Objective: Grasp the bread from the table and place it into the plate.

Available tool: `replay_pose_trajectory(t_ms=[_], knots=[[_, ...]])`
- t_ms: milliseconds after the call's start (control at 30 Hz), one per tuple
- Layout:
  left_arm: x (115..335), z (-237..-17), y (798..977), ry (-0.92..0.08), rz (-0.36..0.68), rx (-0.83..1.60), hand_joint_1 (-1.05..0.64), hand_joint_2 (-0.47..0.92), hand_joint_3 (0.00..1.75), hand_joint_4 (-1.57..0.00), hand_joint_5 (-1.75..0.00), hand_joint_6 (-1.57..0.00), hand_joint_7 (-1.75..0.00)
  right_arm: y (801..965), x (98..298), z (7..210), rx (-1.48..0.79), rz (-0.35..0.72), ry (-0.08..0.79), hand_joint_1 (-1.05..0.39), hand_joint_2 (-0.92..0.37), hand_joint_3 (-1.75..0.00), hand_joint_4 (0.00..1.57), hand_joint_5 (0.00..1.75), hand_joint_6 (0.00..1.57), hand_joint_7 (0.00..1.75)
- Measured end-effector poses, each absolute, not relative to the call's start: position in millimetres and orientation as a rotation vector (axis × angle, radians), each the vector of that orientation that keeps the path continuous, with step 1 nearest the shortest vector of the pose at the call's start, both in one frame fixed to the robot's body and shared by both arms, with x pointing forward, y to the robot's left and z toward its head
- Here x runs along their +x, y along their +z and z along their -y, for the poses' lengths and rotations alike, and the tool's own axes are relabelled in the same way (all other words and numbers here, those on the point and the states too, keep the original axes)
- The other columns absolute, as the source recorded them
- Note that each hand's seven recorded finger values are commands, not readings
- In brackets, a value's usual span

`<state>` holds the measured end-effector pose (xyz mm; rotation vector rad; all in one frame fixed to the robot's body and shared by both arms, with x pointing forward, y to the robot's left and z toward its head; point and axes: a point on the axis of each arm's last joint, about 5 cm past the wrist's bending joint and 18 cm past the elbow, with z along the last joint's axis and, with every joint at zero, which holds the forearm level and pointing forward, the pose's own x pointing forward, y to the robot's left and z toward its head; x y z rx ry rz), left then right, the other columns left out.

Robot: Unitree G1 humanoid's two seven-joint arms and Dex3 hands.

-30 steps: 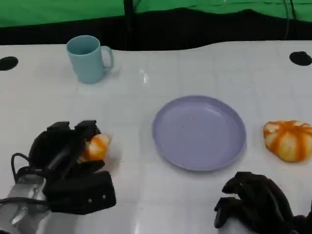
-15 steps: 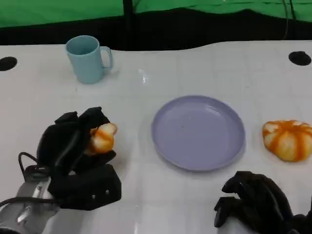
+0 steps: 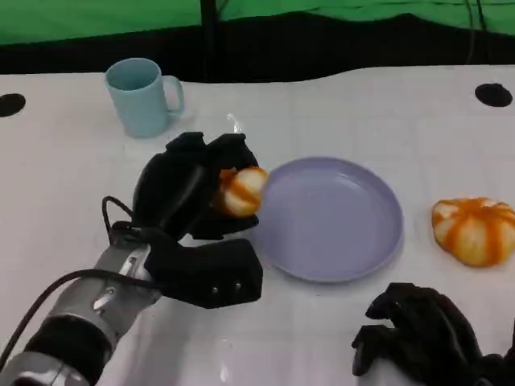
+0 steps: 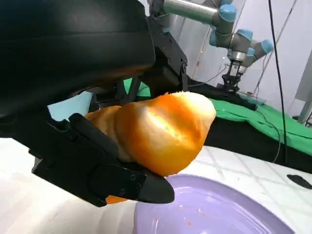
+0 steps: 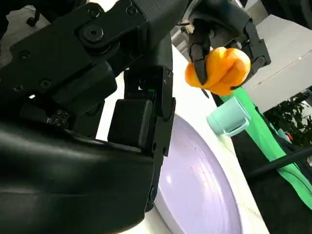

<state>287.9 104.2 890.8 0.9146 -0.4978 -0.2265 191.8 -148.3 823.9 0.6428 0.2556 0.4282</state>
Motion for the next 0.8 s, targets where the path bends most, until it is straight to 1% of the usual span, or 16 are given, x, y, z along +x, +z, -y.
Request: replay_pose_trajectory(t_ms=[67,167,267,300,467,567,633,800], knots=[[289.1,-99.6,891.4,-0.244,0.503,0.919,-0.29,0.70,0.63,-0.85,-1.75,-0.59,-1.75,824.0,190.4,148.7,0.642,-0.256,0.426,-1.04,-0.71,0.00,1.57,0.77,1.57,0.38],[291.0,-87.7,893.6,-0.282,0.522,0.923,-0.29,0.67,0.69,-0.85,-1.75,-0.58,-1.75,824.6,189.2,147.4,0.646,-0.252,0.427,-1.04,-0.71,0.00,1.57,0.78,1.57,0.39],[292.1,-79.8,896.7,-0.305,0.546,0.913,-0.29,0.66,0.71,-0.85,-1.75,-0.58,-1.75,825.0,189.4,146.0,0.650,-0.249,0.428,-1.04,-0.71,0.00,1.57,0.78,1.57,0.39],[292.4,-79.2,897.2,-0.309,0.550,0.913,-0.30,0.62,0.80,-0.84,-1.75,-0.57,-1.75,825.0,189.3,146.1,0.650,-0.249,0.428,-1.04,-0.72,-0.01,1.57,0.78,1.57,0.39],[293.4,-64.7,894.8,-0.376,0.548,0.945,-0.32,0.56,0.95,-0.85,-1.75,-0.58,-1.75,825.4,187.8,146.6,0.640,-0.251,0.422,-1.03,-0.73,-0.01,1.57,0.79,1.57,0.40],[292.6,-52.8,894.6,-0.416,0.552,0.956,-0.33,0.56,0.97,-0.87,-1.75,-0.60,-1.75,825.4,187.7,146.3,0.639,-0.252,0.422,-1.04,-0.72,-0.01,1.57,0.79,1.57,0.40],[294.2,-46.9,897.7,-0.434,0.560,0.969,-0.33,0.57,0.97,-0.87,-1.75,-0.60,-1.75,825.4,187.6,146.3,0.640,-0.252,0.422,-1.04,-0.72,-0.01,1.57,0.79,1.57,0.40],[297.7,-37.9,903.7,-0.460,0.580,1.011,-0.31,0.58,0.98,-0.91,-1.75,-0.62,-1.75,825.3,187.6,146.3,0.640,-0.251,0.422,-1.05,-0.73,-0.01,1.57,0.79,1.57,0.40]])
